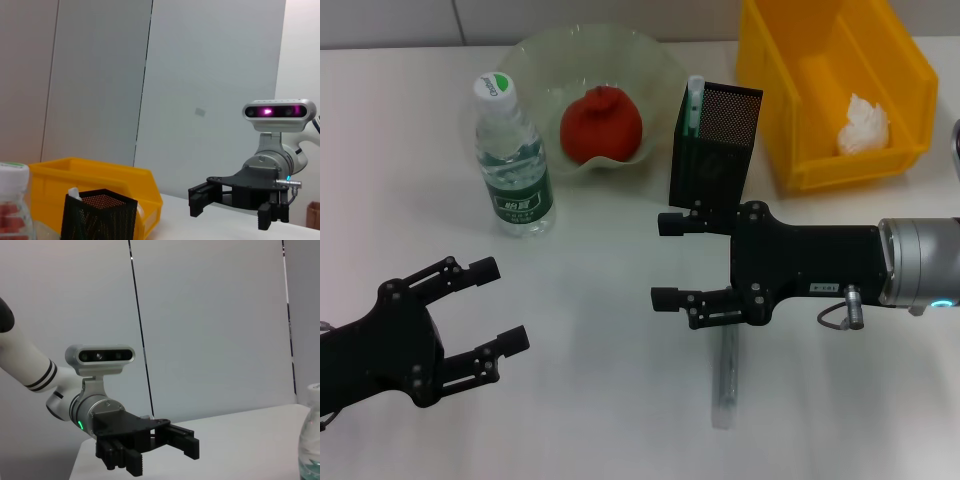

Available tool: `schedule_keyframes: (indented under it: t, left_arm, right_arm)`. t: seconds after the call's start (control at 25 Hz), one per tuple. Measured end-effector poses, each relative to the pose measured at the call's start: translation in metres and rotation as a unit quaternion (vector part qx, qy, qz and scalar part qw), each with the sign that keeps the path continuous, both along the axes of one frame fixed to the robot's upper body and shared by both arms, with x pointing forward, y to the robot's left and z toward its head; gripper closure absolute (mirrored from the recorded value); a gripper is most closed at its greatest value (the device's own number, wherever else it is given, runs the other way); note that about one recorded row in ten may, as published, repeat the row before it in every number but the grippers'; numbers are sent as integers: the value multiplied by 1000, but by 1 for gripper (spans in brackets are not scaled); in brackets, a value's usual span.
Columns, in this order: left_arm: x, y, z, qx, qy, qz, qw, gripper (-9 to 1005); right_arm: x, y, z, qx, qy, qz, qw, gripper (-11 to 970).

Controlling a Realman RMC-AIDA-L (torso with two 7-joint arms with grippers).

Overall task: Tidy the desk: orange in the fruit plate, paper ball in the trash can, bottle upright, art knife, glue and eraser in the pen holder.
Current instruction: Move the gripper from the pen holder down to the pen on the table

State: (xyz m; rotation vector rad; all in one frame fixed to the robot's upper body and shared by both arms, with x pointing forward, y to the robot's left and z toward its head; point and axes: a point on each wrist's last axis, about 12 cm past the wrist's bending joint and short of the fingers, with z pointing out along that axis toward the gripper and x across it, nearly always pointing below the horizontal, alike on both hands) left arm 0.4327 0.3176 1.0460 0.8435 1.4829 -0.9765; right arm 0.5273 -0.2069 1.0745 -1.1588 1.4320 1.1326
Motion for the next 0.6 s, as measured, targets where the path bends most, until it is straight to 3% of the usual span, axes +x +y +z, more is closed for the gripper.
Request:
schedule_keyframes:
  t: [0.4,0.6]
  left_arm:
    - [-1,-1,0,-3,1,0,1000,195]
    - [-1,-1,0,-4,1,0,1000,195]
  right_arm:
    - [1,1,3,1,-1,6,1000,147]
    - [6,-2,16,-16,17,26,999,147]
